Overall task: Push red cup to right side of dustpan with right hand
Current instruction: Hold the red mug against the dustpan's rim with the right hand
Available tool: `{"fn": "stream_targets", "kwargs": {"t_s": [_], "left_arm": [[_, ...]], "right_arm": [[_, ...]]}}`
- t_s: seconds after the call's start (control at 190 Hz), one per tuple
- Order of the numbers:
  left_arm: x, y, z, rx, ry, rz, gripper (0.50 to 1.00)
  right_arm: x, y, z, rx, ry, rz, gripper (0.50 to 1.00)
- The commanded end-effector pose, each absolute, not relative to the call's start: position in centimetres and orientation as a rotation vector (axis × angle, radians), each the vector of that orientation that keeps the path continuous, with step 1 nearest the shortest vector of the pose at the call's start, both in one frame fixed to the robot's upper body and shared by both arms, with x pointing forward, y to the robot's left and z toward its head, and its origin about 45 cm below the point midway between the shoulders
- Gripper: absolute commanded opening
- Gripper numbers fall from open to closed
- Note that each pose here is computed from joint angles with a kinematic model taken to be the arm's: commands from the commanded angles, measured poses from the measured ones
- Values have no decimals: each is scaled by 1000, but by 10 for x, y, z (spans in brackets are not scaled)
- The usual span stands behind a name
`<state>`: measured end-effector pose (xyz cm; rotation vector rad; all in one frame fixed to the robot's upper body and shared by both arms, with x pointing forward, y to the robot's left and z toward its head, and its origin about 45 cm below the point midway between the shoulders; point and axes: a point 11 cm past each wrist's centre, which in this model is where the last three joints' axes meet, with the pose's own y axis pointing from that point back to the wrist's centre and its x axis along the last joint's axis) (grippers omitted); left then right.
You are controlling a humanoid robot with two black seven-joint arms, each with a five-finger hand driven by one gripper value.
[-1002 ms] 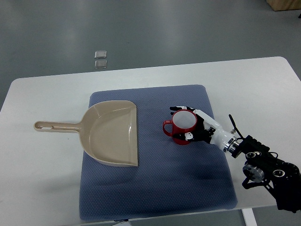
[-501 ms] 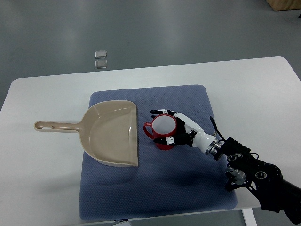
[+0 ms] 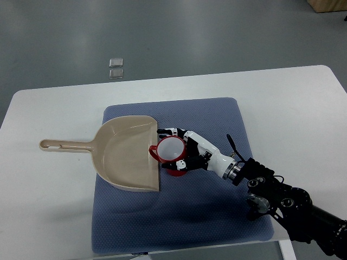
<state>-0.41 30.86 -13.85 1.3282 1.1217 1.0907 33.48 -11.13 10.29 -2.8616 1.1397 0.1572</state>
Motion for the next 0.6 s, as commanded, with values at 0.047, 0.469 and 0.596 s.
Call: {"fn": "stream_targets", "kwargs": {"t_s": [0.047,0.469,0.596], "left_arm": [[-4,309,-139,1328,1121,1090,1000],[-4,309,-139,1329,1121,1089,1000],[-4,309,-139,1329,1122,1090,1000]], "right_arm": [[334,-108,105,-2857,1126,153,930],[341,-128,108,-2842,1168,153,932],[343,-135,111,-2844,1152,152,932]]}}
